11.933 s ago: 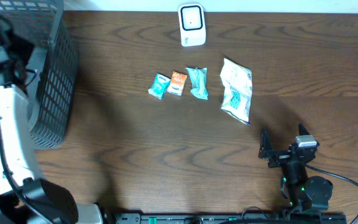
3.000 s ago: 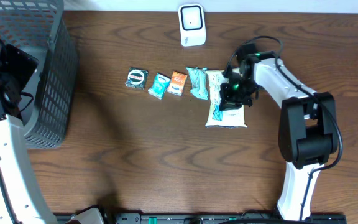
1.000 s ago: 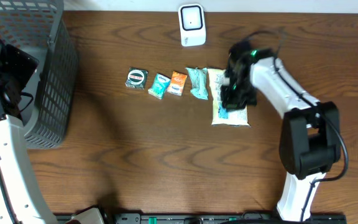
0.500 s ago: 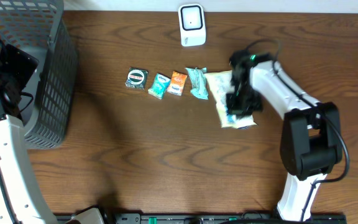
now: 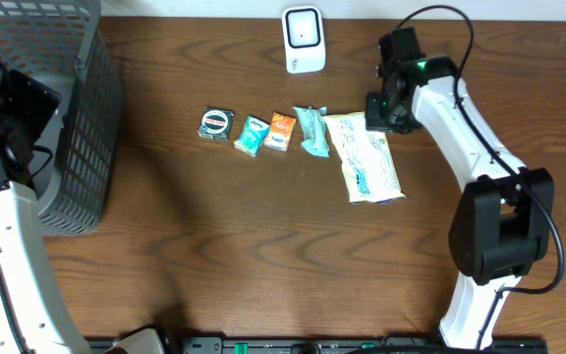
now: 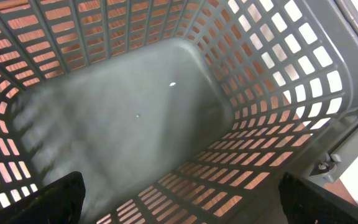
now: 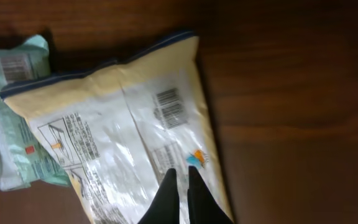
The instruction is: Scan the item barcode
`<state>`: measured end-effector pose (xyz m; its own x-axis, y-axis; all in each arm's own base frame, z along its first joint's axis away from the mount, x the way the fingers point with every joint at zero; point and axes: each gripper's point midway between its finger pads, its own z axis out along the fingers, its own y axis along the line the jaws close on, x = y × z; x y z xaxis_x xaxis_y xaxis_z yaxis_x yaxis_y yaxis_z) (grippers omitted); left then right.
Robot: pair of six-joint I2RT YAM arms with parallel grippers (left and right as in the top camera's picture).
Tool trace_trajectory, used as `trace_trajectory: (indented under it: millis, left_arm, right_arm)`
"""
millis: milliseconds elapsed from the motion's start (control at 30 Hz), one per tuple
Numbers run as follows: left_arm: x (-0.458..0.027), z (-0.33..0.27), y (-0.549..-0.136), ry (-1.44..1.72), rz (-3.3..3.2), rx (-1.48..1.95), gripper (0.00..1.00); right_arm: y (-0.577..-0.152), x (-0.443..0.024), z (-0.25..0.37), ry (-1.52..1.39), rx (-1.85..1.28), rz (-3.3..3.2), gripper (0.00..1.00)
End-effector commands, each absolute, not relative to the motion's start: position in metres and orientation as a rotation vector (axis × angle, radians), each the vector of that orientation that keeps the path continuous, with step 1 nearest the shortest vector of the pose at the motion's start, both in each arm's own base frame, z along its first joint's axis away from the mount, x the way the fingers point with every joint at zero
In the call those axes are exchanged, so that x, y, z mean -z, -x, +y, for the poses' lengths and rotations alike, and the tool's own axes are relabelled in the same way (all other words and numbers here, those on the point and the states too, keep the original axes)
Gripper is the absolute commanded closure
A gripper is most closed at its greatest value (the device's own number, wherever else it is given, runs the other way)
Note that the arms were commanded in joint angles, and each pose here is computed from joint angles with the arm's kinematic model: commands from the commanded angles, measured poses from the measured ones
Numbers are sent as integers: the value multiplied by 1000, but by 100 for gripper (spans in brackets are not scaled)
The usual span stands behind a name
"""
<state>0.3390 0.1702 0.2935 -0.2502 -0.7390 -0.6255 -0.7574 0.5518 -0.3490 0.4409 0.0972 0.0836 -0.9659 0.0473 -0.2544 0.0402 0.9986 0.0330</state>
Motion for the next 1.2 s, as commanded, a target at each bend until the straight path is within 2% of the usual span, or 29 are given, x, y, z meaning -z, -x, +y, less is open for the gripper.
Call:
trace_trajectory:
  millis: [0, 133, 267, 533, 667, 767, 967, 1167]
  left_arm:
    - [-296, 173, -338, 1213, 1998, -39, 2]
    - [-296, 173, -338, 1213, 1998, -39, 2]
    - [-296, 173, -338, 1213, 1998, -39, 2]
    - [-296, 173, -338, 1213, 1998, -39, 2]
    - [-296, 173, -338, 1213, 1998, -39, 3]
    - [-296, 173, -338, 1213, 1998, -39, 2]
    - [-296, 173, -338, 1213, 1998, -39, 2]
    - [-296, 173, -338, 1213, 1998, -39, 2]
  right_arm:
    - [-424, -53, 118, -46, -176, 2946, 98]
    - [-411, -27, 138, -9, -310, 2958, 98]
    - [-406, -14, 136, -1, -276, 2956, 99]
    - [-443, -100, 117, -83, -250, 2846, 99]
    - [-435, -119, 120, -68, -243, 2879, 99]
    - [-410, -109, 125, -40, -215, 2977, 99]
    - [-348, -49, 138, -6, -140, 3175, 99]
    - [-313, -6, 148, 45, -108, 3231, 99]
